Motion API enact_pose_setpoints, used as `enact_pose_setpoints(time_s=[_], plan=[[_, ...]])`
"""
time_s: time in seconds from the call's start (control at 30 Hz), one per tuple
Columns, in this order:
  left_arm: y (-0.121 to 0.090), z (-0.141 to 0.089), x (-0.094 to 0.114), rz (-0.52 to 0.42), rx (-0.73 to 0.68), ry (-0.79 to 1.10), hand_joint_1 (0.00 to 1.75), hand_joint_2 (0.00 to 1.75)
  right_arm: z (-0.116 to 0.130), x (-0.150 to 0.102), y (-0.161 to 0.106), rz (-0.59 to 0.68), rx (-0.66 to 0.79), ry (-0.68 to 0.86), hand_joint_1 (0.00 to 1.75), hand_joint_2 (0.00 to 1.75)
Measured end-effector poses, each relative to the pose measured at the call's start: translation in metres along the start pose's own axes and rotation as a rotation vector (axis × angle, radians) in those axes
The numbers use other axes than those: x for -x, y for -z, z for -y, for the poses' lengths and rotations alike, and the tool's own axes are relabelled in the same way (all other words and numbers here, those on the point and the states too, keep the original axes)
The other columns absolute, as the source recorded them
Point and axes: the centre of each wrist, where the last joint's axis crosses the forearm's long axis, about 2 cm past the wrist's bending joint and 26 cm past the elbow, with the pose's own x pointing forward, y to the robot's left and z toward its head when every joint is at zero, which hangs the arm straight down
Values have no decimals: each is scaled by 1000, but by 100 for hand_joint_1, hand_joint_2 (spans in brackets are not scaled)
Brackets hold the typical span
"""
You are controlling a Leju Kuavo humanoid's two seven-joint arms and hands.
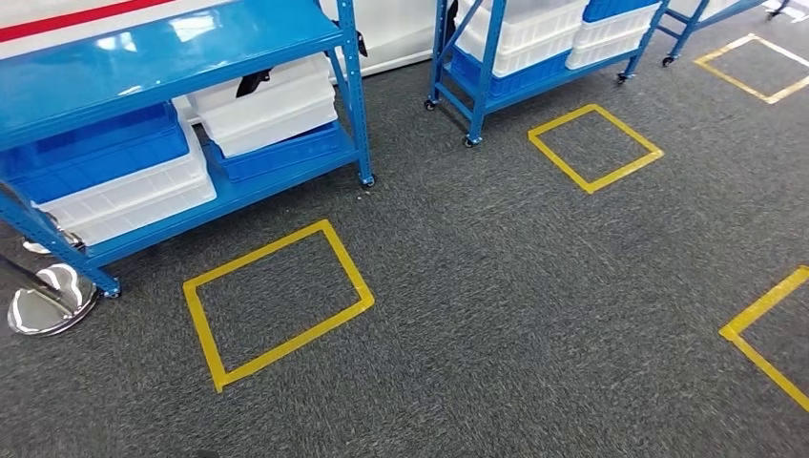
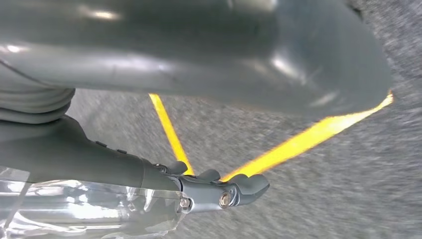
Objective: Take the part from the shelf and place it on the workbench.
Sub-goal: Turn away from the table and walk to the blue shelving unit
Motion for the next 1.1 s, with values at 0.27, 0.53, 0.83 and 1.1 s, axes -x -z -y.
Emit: enact_pose_setpoints(time_s=[0.27, 0.53, 0.83, 1.1], plan=[[-1, 0, 1, -1, 1, -1, 0, 0, 0, 1, 0, 5, 0, -6, 0, 0], [0, 0, 0, 7, 2, 0, 0, 0, 0, -1, 0, 7, -1, -11, 0, 0], [0, 1, 1, 2, 2, -2, 0, 0, 1, 0, 0, 4, 1, -16, 0, 0], [-2, 1, 4, 3, 17, -26, 0, 0, 2, -3, 2, 5, 16, 21, 0, 0]])
